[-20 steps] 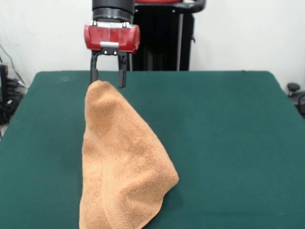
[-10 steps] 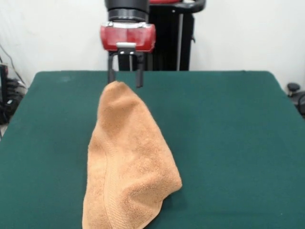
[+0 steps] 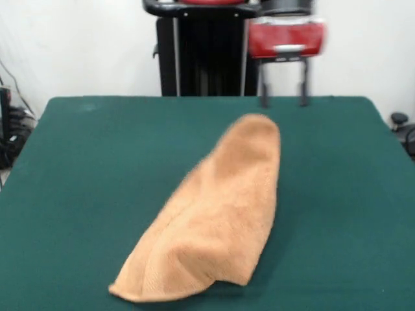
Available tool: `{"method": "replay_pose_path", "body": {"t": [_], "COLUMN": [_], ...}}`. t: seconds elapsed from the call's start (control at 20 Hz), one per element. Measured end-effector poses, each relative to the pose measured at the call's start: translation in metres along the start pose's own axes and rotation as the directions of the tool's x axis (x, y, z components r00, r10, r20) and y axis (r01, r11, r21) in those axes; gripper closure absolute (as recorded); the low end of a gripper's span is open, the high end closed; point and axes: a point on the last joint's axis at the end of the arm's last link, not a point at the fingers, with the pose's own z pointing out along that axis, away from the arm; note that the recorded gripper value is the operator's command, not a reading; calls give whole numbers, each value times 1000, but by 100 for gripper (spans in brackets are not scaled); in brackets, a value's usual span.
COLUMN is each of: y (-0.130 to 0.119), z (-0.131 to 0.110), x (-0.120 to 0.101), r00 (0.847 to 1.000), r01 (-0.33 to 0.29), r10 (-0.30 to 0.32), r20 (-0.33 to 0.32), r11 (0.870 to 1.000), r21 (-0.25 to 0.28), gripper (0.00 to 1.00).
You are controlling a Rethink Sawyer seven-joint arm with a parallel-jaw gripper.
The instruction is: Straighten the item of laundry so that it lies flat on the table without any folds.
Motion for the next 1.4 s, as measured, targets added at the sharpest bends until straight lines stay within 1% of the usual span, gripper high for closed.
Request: {"method": "replay_pose_path", "body": {"t": [0.1, 0.2, 0.25, 0.35, 0.55, 0.65, 0.75, 0.9, 0.95, 1.1, 1.15, 1.35, 1.4], "y": [30, 69, 100, 126, 159, 165, 162, 144, 133, 113, 93, 64, 49], "z": [-3, -6, -8, -11, -14, -16, -17, -15, -13, -10, -8, -8, -11], "x": [2, 4, 6, 6, 2, -4, -12, -23, -27, -32, -34, -35, -35], "r00": [1000, 999, 998, 998, 997, 998, 998, 996, 995, 992, 988, 980, 975], "r01": [16, 30, 38, 40, 27, 7, -22, -63, -81, -112, -138, -163, -172], "r10": [-16, -31, -39, -41, -29, -10, 20, 61, 81, 113, 140, 172, 188], "r20": [-15, -36, -48, -56, -68, -68, -63, -58, -58, -61, -71, -99, -122], "r11": [1000, 999, 999, 999, 999, 999, 999, 998, 997, 994, 990, 982, 976], "r21": [-5, -10, -15, -23, -34, -38, -37, -23, -14, 9, 37, 94, 131], "gripper": [0, 0, 0, 0, 0, 0, 0, 0, 0, 0, 0, 0, 0]}}
